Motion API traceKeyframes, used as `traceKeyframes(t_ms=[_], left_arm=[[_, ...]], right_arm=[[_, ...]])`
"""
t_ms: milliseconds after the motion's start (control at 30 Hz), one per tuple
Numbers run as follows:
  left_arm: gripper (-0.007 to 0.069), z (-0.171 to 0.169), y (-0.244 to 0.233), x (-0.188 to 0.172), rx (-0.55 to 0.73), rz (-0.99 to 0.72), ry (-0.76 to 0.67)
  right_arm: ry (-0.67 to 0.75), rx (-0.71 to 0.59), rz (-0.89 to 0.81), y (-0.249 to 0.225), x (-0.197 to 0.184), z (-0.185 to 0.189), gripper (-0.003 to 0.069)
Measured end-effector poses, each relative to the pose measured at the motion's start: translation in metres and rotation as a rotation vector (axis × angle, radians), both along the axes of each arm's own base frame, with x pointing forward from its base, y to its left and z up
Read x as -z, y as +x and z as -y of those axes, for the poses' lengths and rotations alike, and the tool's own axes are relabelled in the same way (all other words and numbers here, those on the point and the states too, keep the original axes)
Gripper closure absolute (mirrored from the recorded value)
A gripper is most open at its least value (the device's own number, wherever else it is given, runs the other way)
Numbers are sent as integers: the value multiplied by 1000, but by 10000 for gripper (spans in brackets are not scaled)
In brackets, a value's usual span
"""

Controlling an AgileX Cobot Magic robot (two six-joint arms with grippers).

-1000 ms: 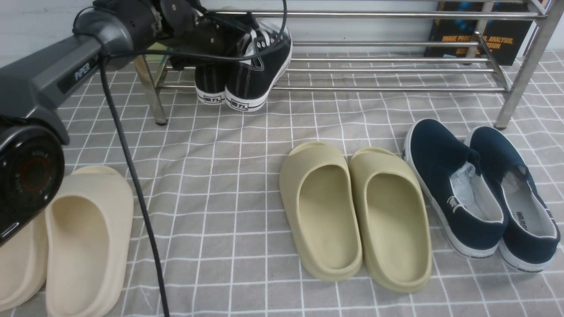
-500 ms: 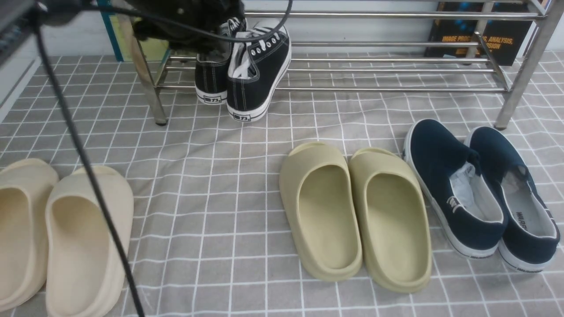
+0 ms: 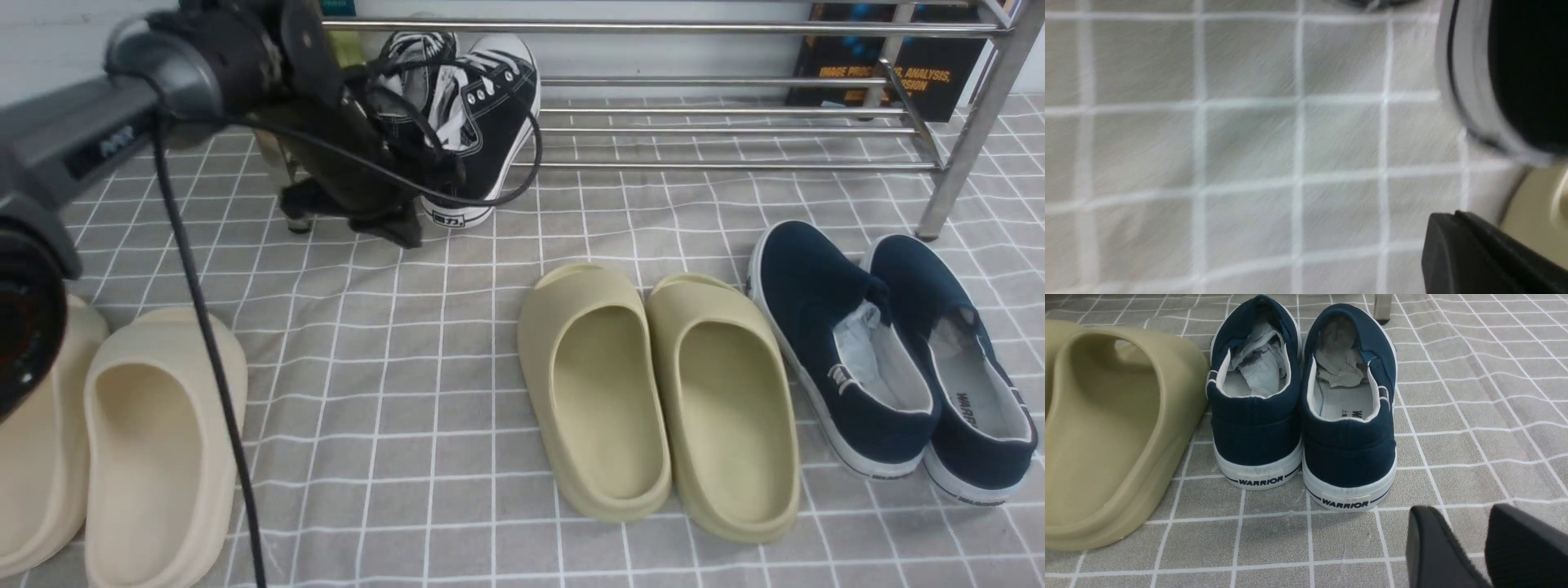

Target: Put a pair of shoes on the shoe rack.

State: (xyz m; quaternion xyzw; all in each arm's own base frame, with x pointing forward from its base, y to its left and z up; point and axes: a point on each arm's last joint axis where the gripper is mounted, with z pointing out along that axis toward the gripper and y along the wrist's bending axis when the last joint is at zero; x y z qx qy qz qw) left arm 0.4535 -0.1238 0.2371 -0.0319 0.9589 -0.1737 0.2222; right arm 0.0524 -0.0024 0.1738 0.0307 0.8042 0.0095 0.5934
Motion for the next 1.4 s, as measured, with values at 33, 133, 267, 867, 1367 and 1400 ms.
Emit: traceKeyframes(t_ms=[33,133,267,867,1367,1400], left_arm=[[638,3,3,-2,-15,32,-33],[638,10,6,-6,-18,89,-65],[638,28,6,-11,2,168,-79],[638,11,-32,-106,85,257,-32],[638,-90,-297,-256,-127,692,125],[638,-91,-298,-249,-134,677,130]], right_arm=[[0,0,0,0,0,0,420],[0,0,0,0,0,0,420],[0,0,0,0,0,0,420],[0,0,0,0,0,0,420],[0,0,0,0,0,0,420],[0,0,0,0,0,0,420]])
